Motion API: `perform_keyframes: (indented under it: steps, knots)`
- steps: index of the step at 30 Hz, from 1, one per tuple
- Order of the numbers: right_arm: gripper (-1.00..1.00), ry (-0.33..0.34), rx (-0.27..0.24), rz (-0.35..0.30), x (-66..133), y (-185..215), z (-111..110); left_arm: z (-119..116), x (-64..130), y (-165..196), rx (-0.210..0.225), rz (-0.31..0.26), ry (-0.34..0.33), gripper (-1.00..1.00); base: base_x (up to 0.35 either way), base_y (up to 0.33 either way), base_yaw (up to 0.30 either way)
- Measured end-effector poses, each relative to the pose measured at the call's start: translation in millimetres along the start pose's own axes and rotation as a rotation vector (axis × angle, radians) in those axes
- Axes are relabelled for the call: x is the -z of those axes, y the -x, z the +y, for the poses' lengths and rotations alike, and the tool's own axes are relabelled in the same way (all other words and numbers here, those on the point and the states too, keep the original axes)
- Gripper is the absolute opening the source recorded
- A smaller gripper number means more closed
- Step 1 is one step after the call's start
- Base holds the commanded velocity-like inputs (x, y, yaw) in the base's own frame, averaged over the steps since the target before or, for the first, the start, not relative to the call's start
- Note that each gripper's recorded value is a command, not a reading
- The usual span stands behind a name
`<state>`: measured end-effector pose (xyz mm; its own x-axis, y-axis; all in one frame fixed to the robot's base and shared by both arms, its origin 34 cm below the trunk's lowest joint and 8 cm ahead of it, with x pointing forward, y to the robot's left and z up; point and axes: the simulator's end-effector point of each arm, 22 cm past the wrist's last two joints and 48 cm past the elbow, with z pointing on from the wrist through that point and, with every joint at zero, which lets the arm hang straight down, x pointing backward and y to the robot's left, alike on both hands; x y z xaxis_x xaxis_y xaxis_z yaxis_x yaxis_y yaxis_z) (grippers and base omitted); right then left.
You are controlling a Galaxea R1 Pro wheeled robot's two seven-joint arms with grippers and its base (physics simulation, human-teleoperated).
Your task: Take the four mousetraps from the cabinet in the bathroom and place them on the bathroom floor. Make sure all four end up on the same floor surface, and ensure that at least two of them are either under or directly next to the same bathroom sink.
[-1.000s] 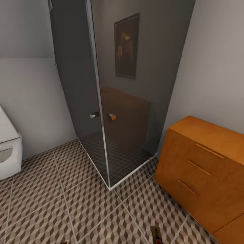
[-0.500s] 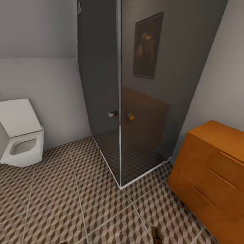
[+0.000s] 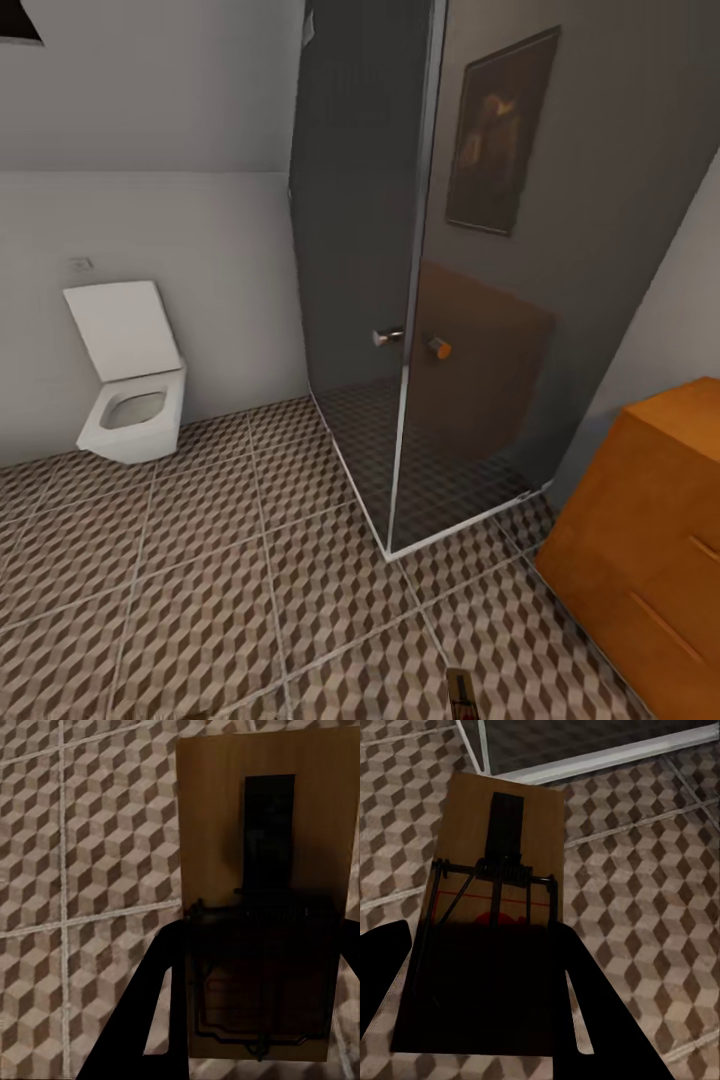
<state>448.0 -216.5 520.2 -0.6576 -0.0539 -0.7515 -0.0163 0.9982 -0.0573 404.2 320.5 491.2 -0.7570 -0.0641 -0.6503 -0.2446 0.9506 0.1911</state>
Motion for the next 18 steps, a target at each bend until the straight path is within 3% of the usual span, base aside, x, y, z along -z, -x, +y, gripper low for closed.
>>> perform_keyframes:
  steps: [18]
  knots:
    - [-1.00, 0.000, 0.000, 0.002, 0.2, -0.7, 0.1, -0.2, 0.1, -0.5, 0.000, 0.002, -0.001, -1.00, 0.000, 0.000, 0.291]
